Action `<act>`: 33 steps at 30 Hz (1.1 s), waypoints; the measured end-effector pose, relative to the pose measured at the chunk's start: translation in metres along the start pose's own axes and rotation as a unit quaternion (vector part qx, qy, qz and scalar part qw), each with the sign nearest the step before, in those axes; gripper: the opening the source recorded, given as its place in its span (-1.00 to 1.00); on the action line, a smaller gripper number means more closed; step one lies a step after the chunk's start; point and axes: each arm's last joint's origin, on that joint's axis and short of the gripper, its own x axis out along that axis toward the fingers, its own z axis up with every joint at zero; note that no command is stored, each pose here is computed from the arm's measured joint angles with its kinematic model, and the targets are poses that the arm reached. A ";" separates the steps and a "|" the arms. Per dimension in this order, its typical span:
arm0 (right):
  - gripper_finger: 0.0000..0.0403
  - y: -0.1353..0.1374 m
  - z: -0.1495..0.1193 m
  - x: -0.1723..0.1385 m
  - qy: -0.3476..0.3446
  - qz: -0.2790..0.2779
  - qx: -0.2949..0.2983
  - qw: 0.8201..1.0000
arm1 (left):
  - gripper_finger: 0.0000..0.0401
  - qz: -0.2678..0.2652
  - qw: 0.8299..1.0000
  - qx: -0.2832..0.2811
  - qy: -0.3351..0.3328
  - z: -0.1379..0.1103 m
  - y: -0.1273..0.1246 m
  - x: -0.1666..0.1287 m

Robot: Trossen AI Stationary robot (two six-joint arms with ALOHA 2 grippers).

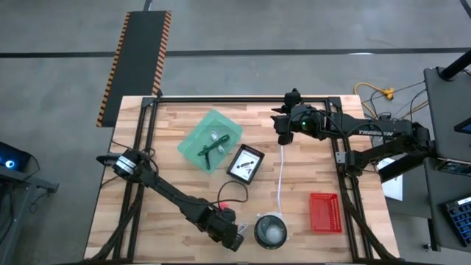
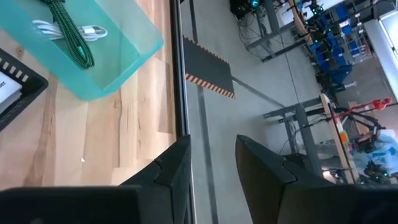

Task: Pick and place items into bin
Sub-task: Put the white charger cable into the green bin

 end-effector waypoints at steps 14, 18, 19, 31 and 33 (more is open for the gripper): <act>-0.53 -0.001 -0.001 0.001 0.003 -0.002 -0.001 1.000 | -0.26 0.017 1.000 -0.003 0.001 0.001 0.009 0.005; -0.54 -0.001 -0.001 0.001 0.002 -0.002 -0.001 1.000 | -0.26 0.019 1.000 -0.004 0.000 0.001 0.011 0.006; -0.54 -0.001 -0.001 0.001 0.002 -0.002 -0.001 1.000 | -0.26 0.022 1.000 -0.004 0.000 0.002 0.012 0.006; -0.61 -0.001 -0.001 0.001 0.003 -0.002 -0.005 1.000 | -0.57 0.021 0.999 -0.015 0.042 0.001 0.023 0.012; -0.62 -0.001 -0.001 0.001 0.003 -0.002 -0.005 1.000 | -0.70 0.020 0.999 -0.011 0.043 0.001 0.023 0.012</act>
